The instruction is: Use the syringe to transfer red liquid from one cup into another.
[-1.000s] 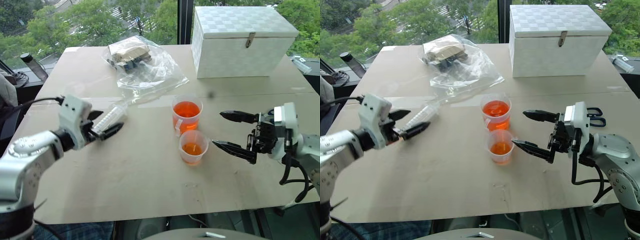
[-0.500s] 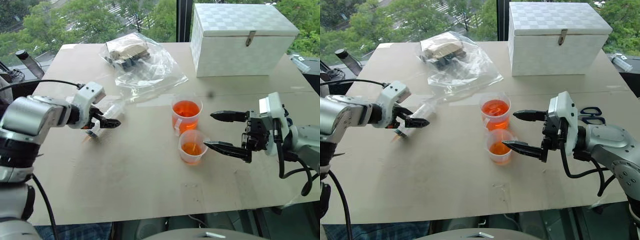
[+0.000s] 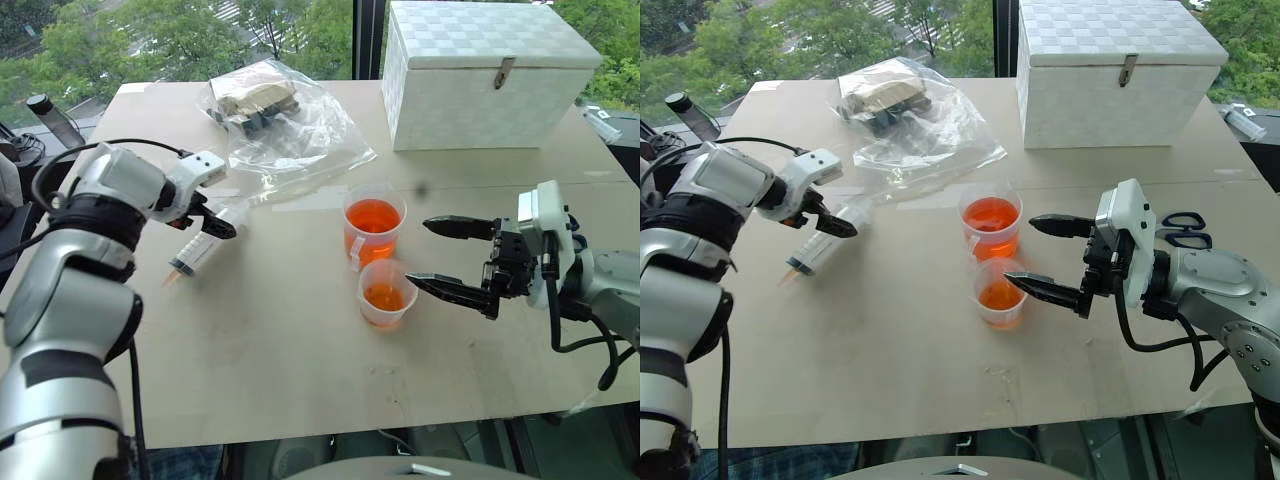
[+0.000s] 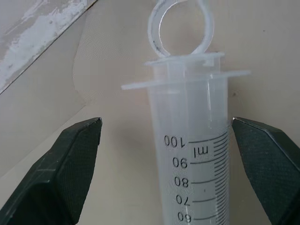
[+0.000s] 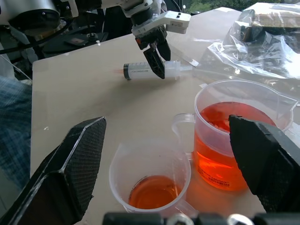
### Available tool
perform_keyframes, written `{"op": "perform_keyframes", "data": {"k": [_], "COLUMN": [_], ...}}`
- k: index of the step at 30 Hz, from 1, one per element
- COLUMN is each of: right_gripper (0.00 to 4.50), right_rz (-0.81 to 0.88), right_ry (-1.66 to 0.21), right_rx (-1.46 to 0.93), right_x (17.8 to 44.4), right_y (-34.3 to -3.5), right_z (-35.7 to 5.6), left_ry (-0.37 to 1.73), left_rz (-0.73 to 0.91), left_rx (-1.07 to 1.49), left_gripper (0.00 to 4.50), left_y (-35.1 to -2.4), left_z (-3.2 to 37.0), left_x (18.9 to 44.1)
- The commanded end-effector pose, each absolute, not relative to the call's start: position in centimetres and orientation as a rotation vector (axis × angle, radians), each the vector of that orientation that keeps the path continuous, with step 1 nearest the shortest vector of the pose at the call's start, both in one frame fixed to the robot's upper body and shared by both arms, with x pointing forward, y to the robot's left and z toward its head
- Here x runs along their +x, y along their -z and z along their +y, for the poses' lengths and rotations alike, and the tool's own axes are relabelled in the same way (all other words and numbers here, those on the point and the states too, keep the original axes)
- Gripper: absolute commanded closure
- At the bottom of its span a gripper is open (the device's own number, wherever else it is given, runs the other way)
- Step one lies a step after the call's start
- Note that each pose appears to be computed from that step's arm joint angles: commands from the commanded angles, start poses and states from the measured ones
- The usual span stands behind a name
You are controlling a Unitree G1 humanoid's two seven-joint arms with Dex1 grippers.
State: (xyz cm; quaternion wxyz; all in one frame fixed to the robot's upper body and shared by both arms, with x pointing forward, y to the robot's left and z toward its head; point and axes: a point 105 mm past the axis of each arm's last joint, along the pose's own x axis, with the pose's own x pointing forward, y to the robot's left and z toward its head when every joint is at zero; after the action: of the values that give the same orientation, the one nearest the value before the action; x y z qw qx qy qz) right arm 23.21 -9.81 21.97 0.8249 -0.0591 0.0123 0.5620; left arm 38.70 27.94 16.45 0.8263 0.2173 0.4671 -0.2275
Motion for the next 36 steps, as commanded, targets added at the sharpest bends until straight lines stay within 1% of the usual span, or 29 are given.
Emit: {"op": "perform_keyframes", "data": {"k": [1,6,13,14,15,19,20,21,23,25,29,32,34,36], "right_gripper": [0.1,0.1,0.1,0.0,0.0,0.0,0.0,0.0,0.0,0.0,0.0,0.0,0.0,0.0], "right_rz": [-0.016,-0.019,-0.028,-0.029,-0.03,-0.026,-0.025,-0.023,-0.02,-0.017,-0.01,-0.015,-0.018,-0.062], "right_ry": [-1.202,-1.196,-1.186,-1.185,-1.185,-1.185,-1.185,-1.184,-1.182,-1.178,-1.158,-1.128,-1.118,-1.094], "right_rx": [-0.138,-0.142,-0.134,-0.133,-0.132,-0.133,-0.133,-0.132,-0.127,-0.128,-0.141,-0.136,-0.13,-0.117], "right_x": [22.8,22.7,22.8,22.8,22.8,22.8,22.8,22.8,22.8,22.8,23.0,23.4,23.5,24.1], "right_y": [-22.9,-22.9,-23.0,-23.0,-23.0,-23.0,-23.0,-23.0,-23.1,-23.1,-23.2,-23.6,-23.8,-24.7], "right_z": [-9.6,-9.6,-9.5,-9.5,-9.5,-9.4,-9.4,-9.4,-9.4,-9.5,-10.1,-10.8,-11.2,-11.7], "left_ry": [0.475,0.48,0.451,0.445,0.445,0.449,0.454,0.459,0.479,0.502,0.6,0.691,0.722,0.787], "left_rz": [1.0,1.009,1.053,1.061,1.068,1.079,1.078,1.075,1.058,0.998,0.81,0.658,0.592,0.367], "left_rx": [0.516,0.551,0.588,0.594,0.595,0.573,0.565,0.563,0.565,0.564,0.492,0.439,0.417,0.382], "left_gripper": [0.0,0.0,0.0,0.5,0.79,2.69,3.0,3.08,3.08,3.08,3.08,3.08,3.08,3.08], "left_y": [-17.1,-17.4,-17.6,-17.6,-17.6,-17.6,-17.7,-17.8,-18.2,-19.2,-23.4,-27.2,-28.7,-32.2], "left_z": [28.1,27.2,27.3,27.4,27.4,27.5,27.4,27.4,27.1,26.4,23.2,21.2,20.5,18.5], "left_x": [39.3,39.9,39.9,39.8,39.7,39.5,39.5,39.5,39.5,39.9,40.5,39.9,39.4,39.4]}}
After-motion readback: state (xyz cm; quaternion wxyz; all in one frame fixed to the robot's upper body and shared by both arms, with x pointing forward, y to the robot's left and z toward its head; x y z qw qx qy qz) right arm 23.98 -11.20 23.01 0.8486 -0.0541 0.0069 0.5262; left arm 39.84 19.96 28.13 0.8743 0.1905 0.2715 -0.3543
